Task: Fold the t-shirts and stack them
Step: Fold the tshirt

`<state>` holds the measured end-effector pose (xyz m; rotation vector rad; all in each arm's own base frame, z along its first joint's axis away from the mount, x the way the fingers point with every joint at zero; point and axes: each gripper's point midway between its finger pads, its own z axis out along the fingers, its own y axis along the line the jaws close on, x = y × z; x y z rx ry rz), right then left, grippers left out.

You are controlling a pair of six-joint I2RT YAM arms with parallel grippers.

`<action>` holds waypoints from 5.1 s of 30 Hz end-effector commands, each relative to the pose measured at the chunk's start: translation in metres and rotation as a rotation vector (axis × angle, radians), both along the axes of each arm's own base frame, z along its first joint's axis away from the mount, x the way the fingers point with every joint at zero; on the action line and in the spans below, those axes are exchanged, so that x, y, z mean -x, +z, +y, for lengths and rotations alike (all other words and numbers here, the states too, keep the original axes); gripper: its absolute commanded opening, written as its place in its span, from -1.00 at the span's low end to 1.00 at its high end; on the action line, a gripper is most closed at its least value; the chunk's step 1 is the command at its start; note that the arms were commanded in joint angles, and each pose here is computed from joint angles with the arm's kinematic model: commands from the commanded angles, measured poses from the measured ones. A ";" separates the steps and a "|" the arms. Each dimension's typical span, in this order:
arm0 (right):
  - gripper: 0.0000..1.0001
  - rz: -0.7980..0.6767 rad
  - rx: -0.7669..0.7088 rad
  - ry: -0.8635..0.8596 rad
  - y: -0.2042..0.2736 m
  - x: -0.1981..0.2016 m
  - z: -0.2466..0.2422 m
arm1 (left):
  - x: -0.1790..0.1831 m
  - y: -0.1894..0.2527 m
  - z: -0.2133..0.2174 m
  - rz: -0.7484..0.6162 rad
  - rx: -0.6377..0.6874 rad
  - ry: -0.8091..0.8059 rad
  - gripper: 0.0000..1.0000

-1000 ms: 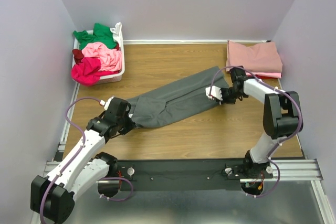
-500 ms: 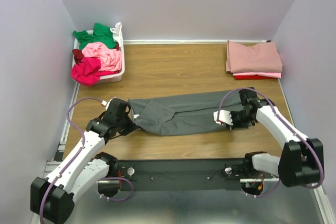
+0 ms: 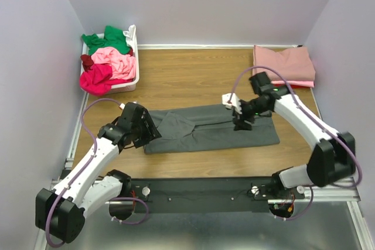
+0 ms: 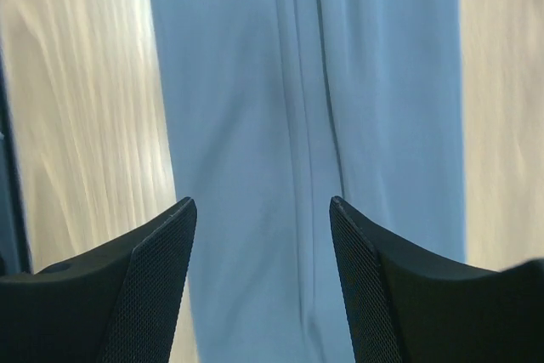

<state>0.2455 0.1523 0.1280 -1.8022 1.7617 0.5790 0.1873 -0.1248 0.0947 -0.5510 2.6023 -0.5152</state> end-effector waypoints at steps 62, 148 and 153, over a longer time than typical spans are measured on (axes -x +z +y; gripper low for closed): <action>-0.93 0.346 -0.010 -0.383 -0.136 -0.117 0.317 | 0.006 0.264 0.044 -1.408 -0.042 -0.094 0.94; 0.84 0.235 -0.444 -0.606 0.026 -0.078 -0.023 | -0.310 -0.086 -0.030 -0.004 -0.263 0.008 -1.00; 0.83 0.256 -0.451 -0.598 0.025 -0.076 -0.022 | -0.334 -0.066 -0.001 -0.056 -0.315 -0.045 -1.00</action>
